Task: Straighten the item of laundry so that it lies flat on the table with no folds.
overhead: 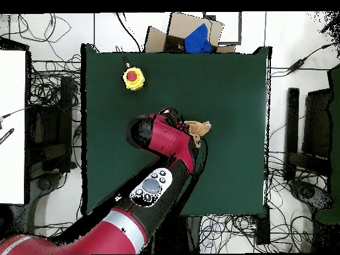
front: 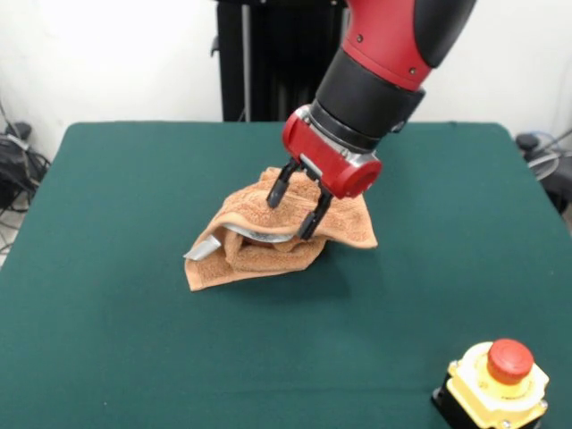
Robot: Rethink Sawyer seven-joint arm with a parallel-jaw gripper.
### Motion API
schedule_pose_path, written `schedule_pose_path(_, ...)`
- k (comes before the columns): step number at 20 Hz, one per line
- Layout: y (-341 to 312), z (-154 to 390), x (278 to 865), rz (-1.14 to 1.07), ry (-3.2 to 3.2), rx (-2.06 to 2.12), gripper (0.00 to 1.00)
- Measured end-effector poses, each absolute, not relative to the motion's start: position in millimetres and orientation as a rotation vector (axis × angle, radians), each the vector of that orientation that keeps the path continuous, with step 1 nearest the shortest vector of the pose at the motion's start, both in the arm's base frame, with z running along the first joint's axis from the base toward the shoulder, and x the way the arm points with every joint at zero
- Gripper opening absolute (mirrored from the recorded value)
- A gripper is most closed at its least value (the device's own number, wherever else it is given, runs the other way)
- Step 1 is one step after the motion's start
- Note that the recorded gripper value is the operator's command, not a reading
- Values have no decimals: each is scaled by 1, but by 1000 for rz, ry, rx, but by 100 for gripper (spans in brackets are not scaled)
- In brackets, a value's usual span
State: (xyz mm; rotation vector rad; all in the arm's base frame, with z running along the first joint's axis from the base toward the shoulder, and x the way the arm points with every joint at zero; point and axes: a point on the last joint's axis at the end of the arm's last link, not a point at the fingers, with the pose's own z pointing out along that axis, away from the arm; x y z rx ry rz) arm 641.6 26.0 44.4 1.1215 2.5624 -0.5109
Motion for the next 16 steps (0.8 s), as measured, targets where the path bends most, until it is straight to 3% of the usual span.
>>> schedule_pose_path(16,28,35,640,-499,2533,1088,100)
